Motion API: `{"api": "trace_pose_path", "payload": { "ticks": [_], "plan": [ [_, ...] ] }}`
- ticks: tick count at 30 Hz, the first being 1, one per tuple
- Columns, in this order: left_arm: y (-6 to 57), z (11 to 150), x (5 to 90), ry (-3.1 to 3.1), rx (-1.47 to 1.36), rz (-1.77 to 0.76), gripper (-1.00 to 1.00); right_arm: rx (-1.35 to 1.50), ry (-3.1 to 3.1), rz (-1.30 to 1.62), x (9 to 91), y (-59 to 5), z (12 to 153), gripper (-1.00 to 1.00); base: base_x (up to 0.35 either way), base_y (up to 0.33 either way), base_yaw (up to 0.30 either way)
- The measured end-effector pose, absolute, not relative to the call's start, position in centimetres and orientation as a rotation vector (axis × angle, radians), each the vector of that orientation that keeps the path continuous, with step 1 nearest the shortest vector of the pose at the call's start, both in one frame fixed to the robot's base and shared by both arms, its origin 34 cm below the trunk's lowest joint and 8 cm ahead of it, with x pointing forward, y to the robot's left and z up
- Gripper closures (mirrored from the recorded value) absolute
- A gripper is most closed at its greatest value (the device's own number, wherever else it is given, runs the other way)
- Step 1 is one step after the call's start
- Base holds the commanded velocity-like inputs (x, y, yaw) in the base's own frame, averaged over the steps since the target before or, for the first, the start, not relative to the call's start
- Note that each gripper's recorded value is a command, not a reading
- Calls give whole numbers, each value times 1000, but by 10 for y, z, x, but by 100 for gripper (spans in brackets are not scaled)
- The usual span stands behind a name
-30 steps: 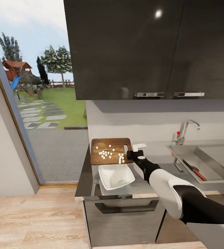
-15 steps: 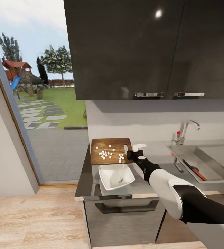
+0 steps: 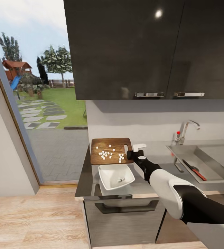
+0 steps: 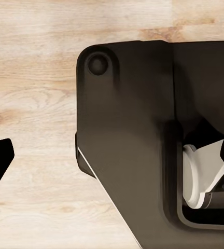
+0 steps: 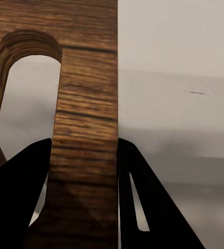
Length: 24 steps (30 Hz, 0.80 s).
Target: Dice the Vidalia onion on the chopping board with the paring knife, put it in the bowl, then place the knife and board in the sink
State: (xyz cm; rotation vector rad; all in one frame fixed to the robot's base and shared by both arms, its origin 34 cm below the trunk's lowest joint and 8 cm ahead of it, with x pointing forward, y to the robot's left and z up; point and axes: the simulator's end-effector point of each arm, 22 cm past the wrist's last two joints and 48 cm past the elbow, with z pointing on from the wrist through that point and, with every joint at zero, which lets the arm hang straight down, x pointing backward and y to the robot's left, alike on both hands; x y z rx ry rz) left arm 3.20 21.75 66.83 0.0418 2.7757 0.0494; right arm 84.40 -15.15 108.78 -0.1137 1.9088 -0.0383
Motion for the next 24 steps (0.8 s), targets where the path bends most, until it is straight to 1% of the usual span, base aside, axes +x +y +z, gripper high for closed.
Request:
{"api": "trace_pose_path", "payload": {
  "ticks": [24],
  "plan": [
    [217,668,33,2774,41,49,-100,-105,1855,-32,848,-153,1098,100,0,-3,0]
  ]
}}
